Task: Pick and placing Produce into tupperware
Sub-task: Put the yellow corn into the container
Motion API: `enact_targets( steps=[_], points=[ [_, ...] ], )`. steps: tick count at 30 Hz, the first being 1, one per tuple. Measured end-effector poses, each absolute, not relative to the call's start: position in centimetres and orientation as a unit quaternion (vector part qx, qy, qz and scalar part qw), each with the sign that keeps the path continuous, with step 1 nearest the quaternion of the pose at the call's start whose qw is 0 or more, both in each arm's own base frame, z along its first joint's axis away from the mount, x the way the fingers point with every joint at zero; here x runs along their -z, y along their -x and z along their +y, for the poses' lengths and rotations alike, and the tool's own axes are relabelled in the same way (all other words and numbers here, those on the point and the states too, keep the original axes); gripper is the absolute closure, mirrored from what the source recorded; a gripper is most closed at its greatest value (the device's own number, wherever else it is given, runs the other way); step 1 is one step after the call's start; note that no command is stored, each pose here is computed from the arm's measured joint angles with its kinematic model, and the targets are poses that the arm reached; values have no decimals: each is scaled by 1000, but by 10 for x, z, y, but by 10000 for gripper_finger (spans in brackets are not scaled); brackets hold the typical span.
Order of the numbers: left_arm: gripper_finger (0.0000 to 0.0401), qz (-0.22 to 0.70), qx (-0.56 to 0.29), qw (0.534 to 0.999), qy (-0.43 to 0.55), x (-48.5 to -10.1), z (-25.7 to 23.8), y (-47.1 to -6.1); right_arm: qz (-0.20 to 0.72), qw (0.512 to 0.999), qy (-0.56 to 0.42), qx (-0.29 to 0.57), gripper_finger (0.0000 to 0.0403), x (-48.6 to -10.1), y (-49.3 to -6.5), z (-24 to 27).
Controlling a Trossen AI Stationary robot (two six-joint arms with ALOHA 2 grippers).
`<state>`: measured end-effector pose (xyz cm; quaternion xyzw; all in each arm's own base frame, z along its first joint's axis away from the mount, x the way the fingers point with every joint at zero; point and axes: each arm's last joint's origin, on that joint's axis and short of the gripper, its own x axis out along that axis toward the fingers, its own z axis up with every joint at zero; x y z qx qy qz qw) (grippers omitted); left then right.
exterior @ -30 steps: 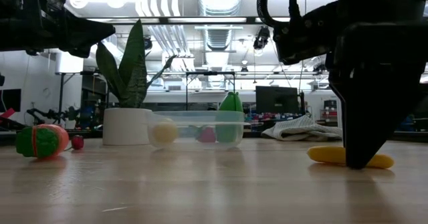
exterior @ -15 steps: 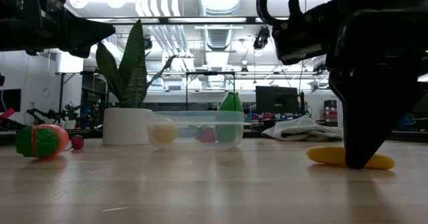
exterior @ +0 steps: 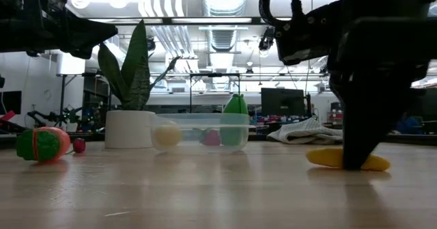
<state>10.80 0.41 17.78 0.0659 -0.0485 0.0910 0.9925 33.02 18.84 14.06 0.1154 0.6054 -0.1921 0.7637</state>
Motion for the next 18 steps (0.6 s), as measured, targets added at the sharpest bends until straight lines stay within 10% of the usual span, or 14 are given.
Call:
enact_targets(
  steps=[18],
  points=[
    [353,-49,-91,992,-66,-178,4,-108,558,811,-64,163,390,-174,-366,166]
  ],
)
